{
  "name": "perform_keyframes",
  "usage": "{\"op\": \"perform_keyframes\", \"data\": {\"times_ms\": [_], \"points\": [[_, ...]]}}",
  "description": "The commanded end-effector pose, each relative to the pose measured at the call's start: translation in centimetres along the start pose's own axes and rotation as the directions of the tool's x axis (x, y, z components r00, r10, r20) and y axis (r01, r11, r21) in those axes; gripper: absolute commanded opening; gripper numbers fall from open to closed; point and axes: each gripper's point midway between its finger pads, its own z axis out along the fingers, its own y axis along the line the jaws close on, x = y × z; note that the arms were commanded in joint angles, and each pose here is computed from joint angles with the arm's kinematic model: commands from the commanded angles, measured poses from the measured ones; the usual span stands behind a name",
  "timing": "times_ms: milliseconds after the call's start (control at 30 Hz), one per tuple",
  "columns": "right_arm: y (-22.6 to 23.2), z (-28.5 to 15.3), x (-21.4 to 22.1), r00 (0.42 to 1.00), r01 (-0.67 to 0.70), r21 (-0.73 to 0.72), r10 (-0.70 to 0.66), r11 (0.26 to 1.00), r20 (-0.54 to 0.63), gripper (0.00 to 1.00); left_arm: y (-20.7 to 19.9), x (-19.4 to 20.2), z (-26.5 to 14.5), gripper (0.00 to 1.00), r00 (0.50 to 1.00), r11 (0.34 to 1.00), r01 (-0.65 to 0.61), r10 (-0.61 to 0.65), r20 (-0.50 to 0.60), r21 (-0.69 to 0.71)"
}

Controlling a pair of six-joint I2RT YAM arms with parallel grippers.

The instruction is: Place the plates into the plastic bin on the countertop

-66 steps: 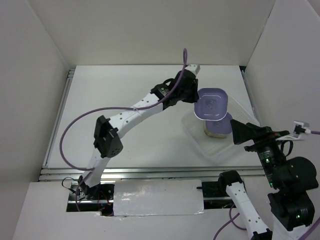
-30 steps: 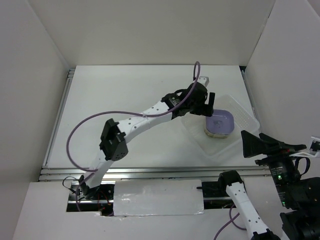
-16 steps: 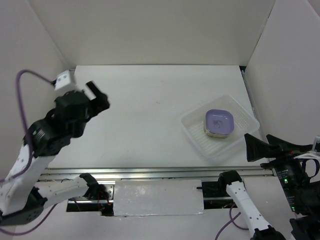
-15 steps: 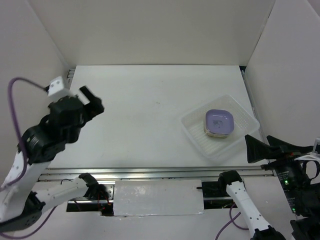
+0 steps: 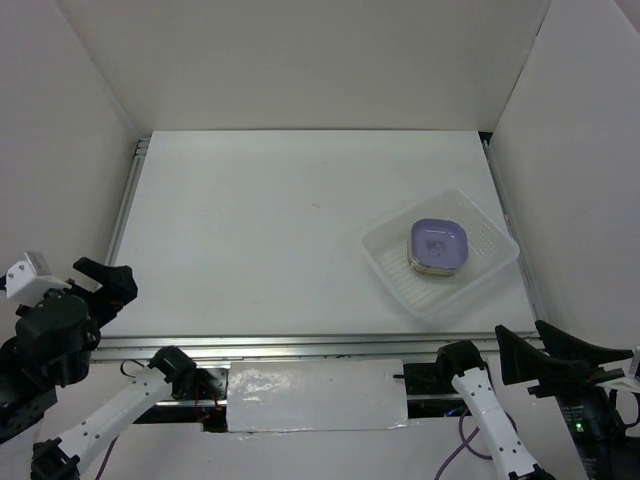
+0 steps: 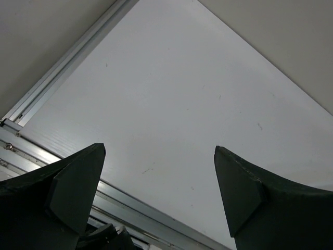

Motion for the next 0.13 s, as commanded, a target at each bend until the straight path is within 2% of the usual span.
{"op": "perform_keyframes", "data": {"times_ms": [0,100], "points": [[-0.6,0.5,1.4,0.998,-0.005,0.021,0.006,1.0,-0.064,1.0,0.1,1.1,0.6,0.99,1.0,0.999,-0.019,0.018,-0.02,-0.026],[-0.3,0.5,1.5,0.997,-0.005,0.01,0.006,1.0,-0.076,1.0,-1.0,1.6,1.0,0.99,0.999,1.0,-0.016,0.017,-0.037,0.006]]}}
